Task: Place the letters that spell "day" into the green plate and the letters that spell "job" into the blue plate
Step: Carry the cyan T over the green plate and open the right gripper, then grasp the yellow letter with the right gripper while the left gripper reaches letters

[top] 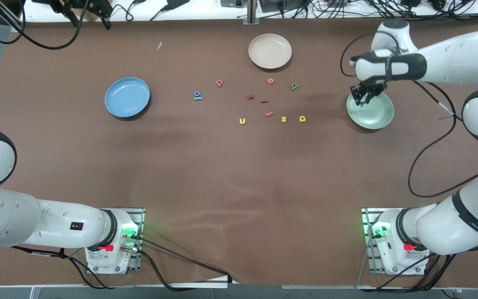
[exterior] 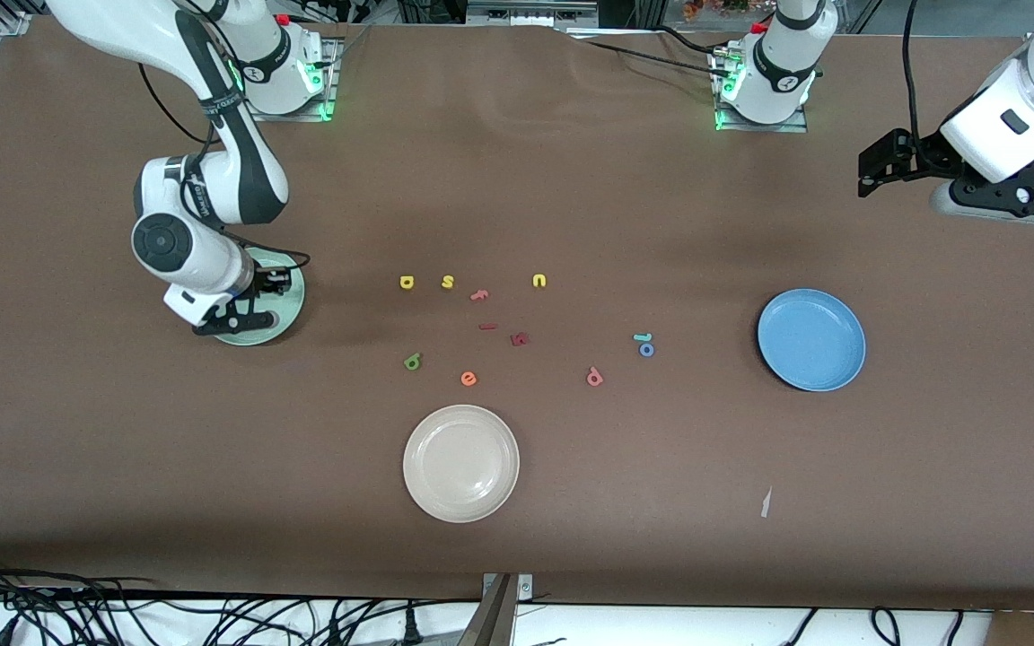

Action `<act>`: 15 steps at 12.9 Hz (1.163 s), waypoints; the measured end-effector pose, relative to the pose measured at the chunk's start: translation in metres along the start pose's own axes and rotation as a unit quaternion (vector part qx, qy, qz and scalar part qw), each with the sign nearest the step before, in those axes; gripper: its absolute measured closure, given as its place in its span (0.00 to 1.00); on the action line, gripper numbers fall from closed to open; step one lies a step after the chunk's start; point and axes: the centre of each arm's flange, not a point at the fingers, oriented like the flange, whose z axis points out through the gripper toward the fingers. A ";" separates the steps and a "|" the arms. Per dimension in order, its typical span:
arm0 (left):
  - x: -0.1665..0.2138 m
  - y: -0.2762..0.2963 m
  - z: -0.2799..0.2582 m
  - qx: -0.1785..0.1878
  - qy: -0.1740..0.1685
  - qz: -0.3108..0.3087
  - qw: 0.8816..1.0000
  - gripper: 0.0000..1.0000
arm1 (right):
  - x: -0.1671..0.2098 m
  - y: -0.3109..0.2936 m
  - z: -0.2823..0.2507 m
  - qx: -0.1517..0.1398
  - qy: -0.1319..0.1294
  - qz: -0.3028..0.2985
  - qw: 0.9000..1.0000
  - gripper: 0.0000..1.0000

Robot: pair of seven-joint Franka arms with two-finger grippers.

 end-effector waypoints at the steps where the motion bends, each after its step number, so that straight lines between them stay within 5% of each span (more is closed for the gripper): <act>1: 0.000 -0.001 0.000 0.000 0.000 -0.001 1.000 0.00 | -0.010 0.006 0.013 0.000 -0.004 0.002 1.000 0.62; 3: 0.001 -0.001 0.001 0.000 0.001 -0.001 1.000 0.00 | -0.017 0.012 0.020 -0.001 -0.009 0.007 1.000 0.57; 8: 0.004 0.001 0.003 0.000 0.002 0.001 1.000 0.00 | -0.006 -0.031 -0.025 0.004 -0.020 0.053 0.998 0.01; 15: 0.009 0.011 0.011 0.001 -0.005 0.012 1.000 0.00 | -0.004 -0.183 -0.029 0.027 0.043 0.155 0.987 0.02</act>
